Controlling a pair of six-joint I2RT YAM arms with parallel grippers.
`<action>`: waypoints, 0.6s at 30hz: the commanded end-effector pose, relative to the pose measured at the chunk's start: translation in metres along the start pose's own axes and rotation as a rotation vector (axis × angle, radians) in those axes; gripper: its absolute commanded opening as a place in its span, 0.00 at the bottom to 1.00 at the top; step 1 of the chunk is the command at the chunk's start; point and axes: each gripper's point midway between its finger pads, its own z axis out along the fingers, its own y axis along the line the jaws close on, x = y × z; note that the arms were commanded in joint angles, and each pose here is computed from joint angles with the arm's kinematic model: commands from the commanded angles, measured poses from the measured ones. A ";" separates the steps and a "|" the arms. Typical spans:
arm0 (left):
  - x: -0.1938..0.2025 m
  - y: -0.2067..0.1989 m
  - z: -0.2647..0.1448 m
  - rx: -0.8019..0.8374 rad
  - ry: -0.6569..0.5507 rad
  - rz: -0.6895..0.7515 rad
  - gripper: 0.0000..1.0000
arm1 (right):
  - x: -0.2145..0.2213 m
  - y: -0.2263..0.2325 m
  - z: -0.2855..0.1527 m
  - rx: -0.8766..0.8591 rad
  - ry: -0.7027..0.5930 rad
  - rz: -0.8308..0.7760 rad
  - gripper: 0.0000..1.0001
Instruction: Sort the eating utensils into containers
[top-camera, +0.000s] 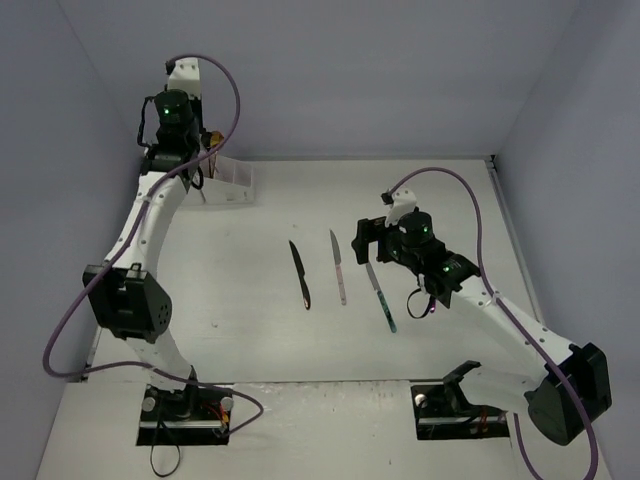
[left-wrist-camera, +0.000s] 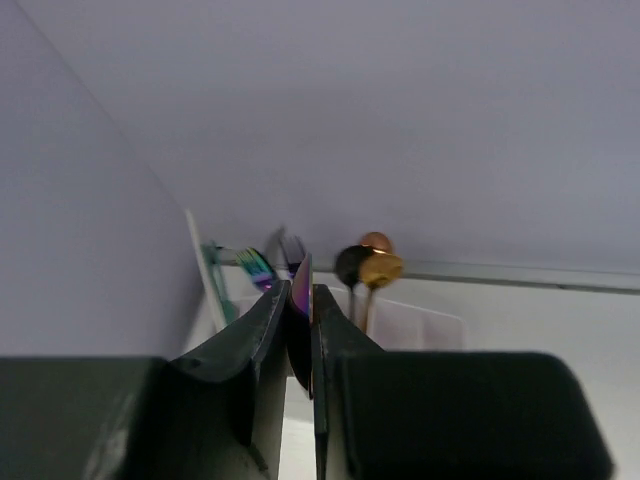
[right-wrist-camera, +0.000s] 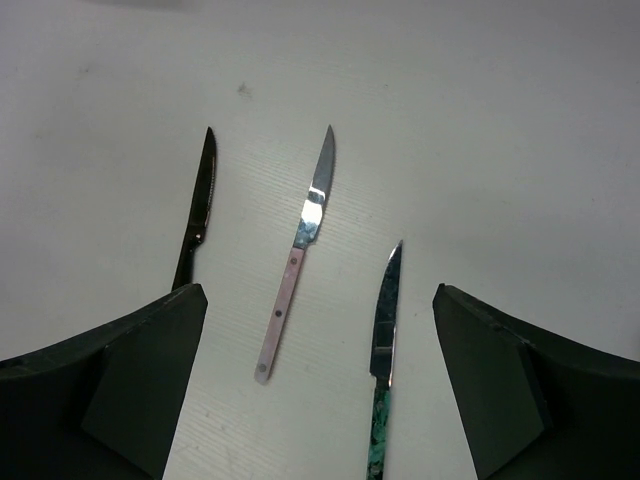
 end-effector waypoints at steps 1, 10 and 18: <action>-0.051 0.031 0.047 -0.108 -0.155 0.111 0.00 | -0.011 0.001 -0.002 0.006 -0.038 0.012 0.96; 0.004 0.026 0.120 -0.153 -0.120 0.215 0.00 | 0.018 -0.004 0.002 0.017 0.052 0.013 0.99; 0.060 0.016 0.141 -0.142 -0.027 0.220 0.09 | 0.024 -0.029 -0.004 0.157 0.039 0.067 1.00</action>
